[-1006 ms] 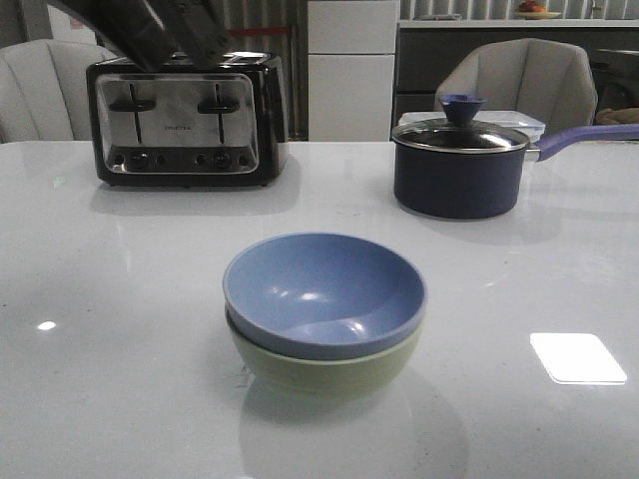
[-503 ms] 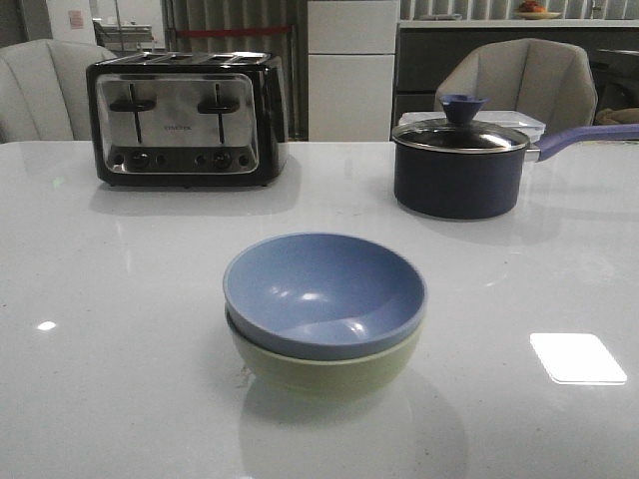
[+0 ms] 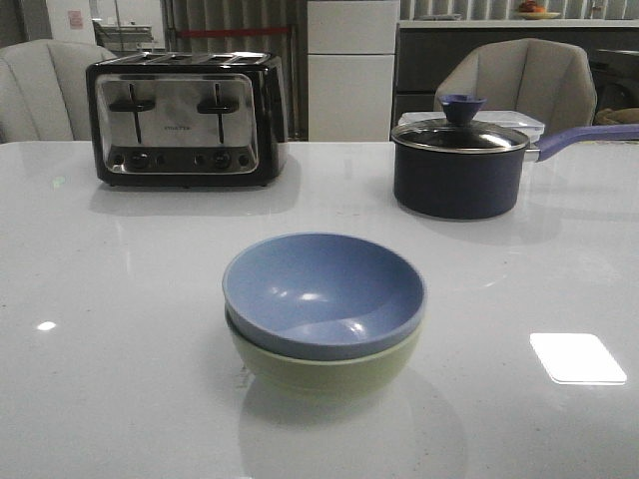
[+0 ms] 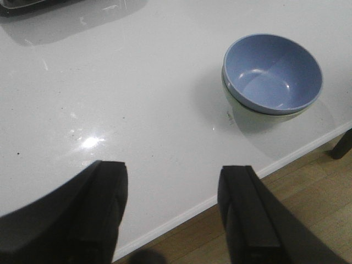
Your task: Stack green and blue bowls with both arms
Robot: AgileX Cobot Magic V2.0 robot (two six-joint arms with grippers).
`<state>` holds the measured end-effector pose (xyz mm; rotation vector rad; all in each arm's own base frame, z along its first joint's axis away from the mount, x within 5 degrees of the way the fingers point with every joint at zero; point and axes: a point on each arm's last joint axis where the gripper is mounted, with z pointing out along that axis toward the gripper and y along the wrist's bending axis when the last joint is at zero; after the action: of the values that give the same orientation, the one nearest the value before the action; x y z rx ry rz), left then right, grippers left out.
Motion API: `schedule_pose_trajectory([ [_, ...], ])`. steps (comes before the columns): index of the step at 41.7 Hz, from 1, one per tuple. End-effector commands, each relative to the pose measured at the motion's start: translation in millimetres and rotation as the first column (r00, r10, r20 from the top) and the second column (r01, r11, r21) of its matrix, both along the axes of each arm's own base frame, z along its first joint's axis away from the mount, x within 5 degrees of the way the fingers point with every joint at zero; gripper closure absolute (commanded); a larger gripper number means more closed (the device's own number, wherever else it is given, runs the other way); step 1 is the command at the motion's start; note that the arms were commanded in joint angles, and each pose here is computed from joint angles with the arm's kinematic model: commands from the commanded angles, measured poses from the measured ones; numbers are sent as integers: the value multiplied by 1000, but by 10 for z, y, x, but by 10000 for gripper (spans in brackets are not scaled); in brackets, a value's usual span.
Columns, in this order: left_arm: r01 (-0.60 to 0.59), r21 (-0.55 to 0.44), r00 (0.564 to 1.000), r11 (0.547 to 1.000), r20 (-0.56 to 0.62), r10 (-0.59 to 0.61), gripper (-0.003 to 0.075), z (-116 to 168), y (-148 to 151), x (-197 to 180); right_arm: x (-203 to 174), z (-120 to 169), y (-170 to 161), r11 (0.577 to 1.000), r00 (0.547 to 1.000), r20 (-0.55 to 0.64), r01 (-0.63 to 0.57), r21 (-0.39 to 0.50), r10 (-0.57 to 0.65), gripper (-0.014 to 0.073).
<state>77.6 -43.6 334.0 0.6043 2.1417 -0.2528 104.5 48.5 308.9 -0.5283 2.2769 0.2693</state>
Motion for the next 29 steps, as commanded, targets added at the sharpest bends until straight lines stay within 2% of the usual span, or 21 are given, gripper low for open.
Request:
schedule_pose_trajectory([
  [1,7,-57,996,998,89,-1,302,142,-22,25,5,106,-14,999,997,79,16,29,-18,131],
  [3,7,-57,996,998,89,-1,338,142,-22,25,2,108,-15,999,997,80,16,29,-18,146],
  [6,7,-57,996,998,89,-1,407,142,-22,25,2,108,-15,999,997,80,16,29,-18,214],
  [11,7,-57,996,998,89,-1,535,142,-22,25,2,108,-15,999,997,80,16,29,-18,387],
  [16,7,-57,996,998,89,-1,632,142,-22,25,2,108,-15,999,997,80,16,29,-18,511],
  [19,7,-57,996,998,89,-1,625,142,-22,25,2,108,-15,999,997,80,16,29,-18,545],
  [29,8,-61,997,998,83,-3,627,140,-25,21,-2,103,-16,1000,997,73,15,27,-17,539],
])
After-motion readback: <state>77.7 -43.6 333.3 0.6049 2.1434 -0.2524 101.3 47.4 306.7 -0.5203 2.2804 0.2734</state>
